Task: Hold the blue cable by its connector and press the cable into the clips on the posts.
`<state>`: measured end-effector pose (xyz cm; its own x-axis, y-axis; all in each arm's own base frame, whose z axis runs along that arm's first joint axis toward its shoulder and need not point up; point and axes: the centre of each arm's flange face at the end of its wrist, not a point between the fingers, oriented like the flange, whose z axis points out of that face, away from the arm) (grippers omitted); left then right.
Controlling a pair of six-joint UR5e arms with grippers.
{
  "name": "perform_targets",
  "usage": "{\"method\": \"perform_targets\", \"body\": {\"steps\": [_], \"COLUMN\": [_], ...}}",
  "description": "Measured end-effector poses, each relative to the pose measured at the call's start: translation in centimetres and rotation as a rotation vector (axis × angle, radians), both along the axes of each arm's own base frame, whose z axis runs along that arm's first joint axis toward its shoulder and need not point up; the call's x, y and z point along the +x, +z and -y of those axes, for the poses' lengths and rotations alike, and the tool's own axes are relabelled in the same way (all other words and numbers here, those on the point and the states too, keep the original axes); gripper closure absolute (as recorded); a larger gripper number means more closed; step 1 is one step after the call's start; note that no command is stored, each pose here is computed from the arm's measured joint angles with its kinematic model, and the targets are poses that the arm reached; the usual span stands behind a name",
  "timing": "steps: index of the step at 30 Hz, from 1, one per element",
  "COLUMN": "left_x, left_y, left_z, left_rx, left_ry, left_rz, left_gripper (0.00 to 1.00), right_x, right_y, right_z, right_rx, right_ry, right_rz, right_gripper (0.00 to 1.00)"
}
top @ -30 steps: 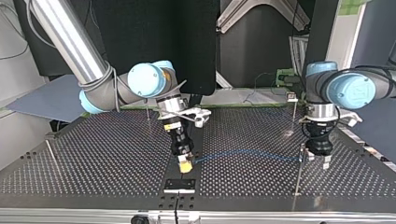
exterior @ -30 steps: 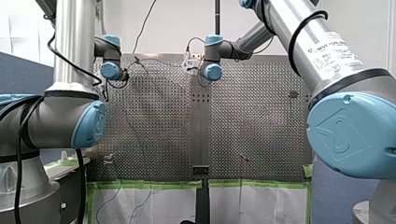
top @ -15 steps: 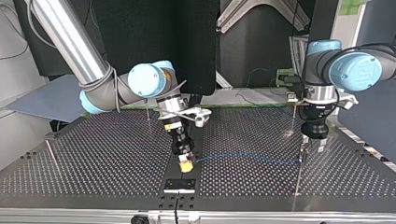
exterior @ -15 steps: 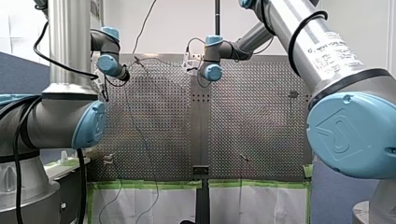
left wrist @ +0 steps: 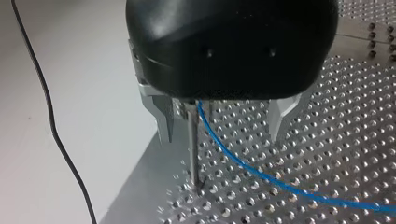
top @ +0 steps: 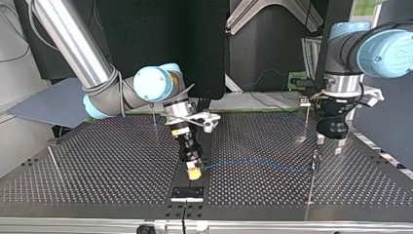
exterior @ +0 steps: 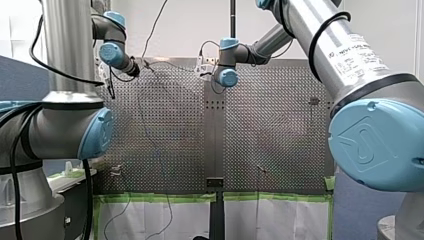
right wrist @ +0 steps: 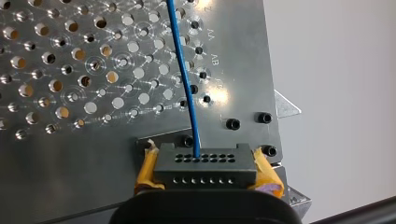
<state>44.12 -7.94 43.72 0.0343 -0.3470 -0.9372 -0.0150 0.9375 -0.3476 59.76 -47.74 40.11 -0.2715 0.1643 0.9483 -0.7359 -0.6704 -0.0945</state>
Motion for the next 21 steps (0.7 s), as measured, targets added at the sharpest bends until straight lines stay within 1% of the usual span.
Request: {"method": "perform_targets", "body": {"steps": [5,11,21], "left_x": [-1.5,-2.1,-2.5], "left_y": [1.3,1.4,1.7], "left_z": [0.3,0.6,1.7], "left_rx": [0.019,0.059,0.151], "left_ry": [0.000,-0.007,-0.043], "left_rz": [0.001,-0.018,-0.009], "left_gripper": [0.00,0.00,0.00], "right_x": [0.0,0.0,-0.1], "right_y": [0.0,-0.1,-0.2], "right_z": [0.0,0.0,0.0], "right_rx": [0.002,0.005,0.010], "right_ry": [0.000,0.000,-0.002], "right_rz": [-0.001,-0.003,-0.006], "right_gripper": [0.98,0.98,0.98]}}
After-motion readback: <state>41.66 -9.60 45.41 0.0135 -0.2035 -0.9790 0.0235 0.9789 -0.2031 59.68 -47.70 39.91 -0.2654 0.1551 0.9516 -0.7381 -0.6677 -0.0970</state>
